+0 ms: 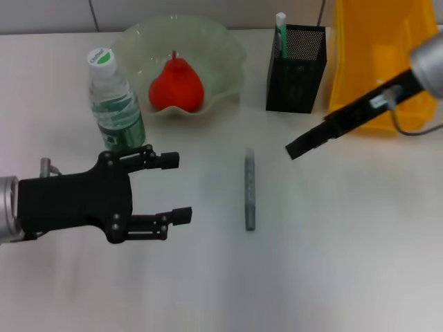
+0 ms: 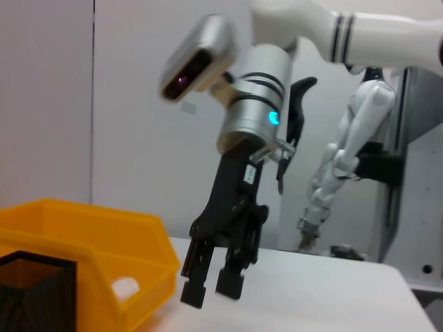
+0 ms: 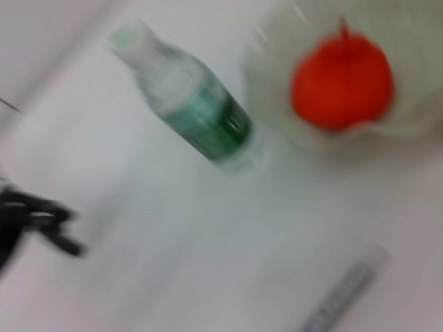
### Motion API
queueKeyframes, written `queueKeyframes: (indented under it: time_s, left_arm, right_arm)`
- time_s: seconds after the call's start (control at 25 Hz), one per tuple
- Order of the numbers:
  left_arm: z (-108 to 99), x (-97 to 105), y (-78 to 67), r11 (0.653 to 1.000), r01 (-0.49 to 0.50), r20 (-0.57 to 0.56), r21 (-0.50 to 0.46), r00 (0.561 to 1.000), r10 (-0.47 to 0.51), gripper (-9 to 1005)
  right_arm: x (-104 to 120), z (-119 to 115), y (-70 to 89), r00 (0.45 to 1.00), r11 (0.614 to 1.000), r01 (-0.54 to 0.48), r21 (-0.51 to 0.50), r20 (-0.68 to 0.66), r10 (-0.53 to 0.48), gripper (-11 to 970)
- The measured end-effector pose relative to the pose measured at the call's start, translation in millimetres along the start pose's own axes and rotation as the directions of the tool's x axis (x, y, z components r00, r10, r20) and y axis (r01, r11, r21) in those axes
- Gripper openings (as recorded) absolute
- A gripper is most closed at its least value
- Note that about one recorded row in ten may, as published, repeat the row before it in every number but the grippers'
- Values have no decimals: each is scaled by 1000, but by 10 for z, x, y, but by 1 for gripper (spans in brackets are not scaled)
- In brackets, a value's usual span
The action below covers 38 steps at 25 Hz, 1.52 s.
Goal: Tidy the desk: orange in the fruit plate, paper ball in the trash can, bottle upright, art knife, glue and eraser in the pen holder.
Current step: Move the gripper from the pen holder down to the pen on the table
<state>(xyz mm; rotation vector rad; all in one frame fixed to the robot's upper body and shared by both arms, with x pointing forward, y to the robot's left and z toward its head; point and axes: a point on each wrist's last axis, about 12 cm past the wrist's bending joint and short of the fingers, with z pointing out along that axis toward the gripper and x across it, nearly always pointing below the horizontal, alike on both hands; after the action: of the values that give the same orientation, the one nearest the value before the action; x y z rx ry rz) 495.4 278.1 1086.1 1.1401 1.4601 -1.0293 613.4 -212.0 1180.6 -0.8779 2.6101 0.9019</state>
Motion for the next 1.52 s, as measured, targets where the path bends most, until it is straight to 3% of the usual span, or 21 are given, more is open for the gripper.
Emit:
queueKeyframes:
  time_s: [0.28,0.56,0.92,1.16,1.52]
  left_arm:
    - [-64,138,-118,999,-29,-4,-22,1000,29,830]
    - [-55,229,-199,998,-49,0,-34,999,49,830]
    - [-88,269,-257,999,-40,1,-36,999,40,830]
    - [-89,280,-273,998,-36,6,-42,999,36,830]
    - [-71,273,-266,998,-38,12,-44,999,39,830]
  right_arm:
    - [-440,390,391,976,970,39,239,-217,14,687]
    - [-646,742,629,966,959,69,275,-257,4,687]
    - [-577,1006,645,961,962,59,267,-274,17,685]
    - [-508,1140,656,956,949,105,298,-294,-14,684]
    - [-476,1200,647,957,946,120,302,-288,-30,683]
